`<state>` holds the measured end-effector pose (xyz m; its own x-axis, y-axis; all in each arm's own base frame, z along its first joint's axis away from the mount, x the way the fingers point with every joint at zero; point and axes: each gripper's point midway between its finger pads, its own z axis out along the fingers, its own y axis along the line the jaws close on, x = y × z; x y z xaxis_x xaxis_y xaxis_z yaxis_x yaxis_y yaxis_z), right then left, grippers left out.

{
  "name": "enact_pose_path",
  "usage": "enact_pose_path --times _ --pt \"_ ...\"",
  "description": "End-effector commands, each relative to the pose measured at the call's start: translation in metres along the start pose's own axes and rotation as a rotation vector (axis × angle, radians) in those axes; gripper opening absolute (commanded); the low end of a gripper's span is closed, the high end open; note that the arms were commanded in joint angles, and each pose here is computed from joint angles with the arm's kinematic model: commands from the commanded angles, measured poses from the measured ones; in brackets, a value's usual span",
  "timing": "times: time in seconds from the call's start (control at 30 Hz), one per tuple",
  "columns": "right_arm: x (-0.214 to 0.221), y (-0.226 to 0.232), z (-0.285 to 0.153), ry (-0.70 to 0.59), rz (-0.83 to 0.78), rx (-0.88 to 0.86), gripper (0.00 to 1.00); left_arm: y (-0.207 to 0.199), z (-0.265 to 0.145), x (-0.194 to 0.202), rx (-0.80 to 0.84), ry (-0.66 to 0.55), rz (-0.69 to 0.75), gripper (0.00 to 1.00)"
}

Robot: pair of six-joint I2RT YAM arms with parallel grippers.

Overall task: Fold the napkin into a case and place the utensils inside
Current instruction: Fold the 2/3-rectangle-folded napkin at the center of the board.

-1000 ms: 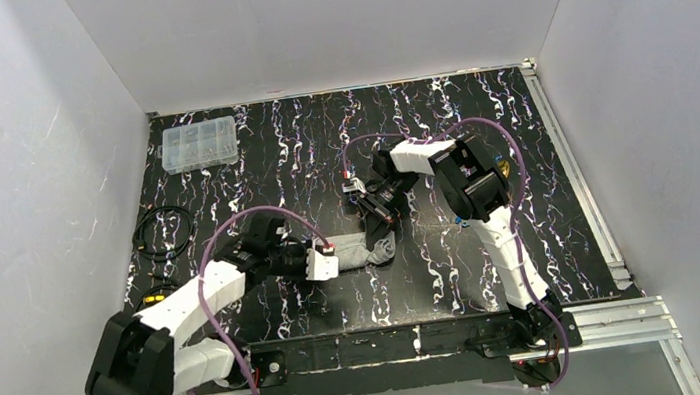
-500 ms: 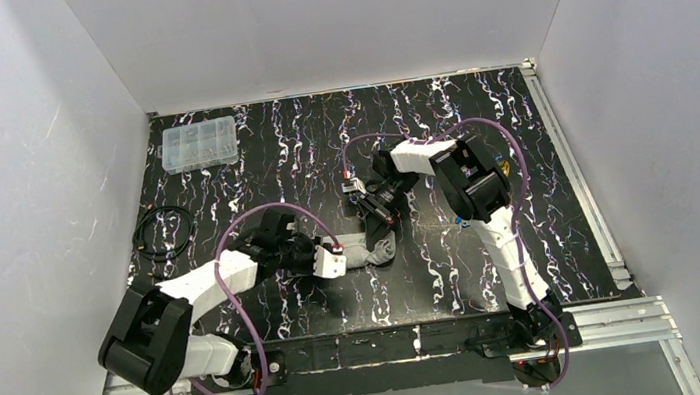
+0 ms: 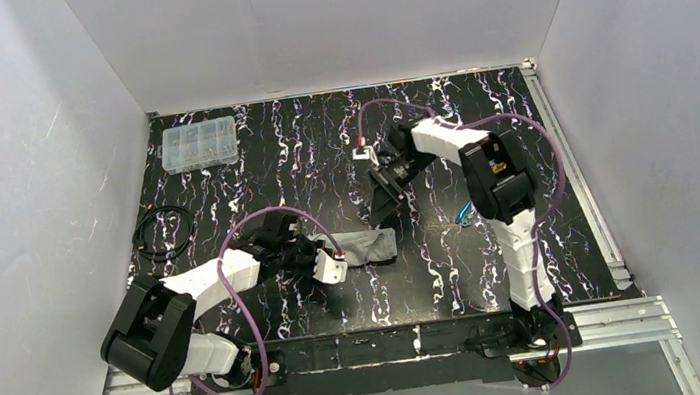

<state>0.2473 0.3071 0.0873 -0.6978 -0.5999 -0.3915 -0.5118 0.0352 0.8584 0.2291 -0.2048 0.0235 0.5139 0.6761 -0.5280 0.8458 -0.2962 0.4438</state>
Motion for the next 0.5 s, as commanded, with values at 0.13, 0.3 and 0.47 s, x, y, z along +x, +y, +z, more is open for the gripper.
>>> enact_pose_path --times 0.13,0.3,0.47 --pt "-0.022 0.003 -0.043 -0.18 -0.02 0.402 0.99 -0.023 0.0 0.01 0.078 0.043 -0.029 0.01" --pt "-0.04 0.034 -0.054 -0.398 -0.028 0.436 0.99 -0.024 0.0 0.009 0.078 0.038 -0.035 0.0" --pt "-0.043 0.067 -0.042 -0.546 -0.083 0.401 0.99 -0.022 0.001 0.007 0.074 0.033 -0.034 0.0"
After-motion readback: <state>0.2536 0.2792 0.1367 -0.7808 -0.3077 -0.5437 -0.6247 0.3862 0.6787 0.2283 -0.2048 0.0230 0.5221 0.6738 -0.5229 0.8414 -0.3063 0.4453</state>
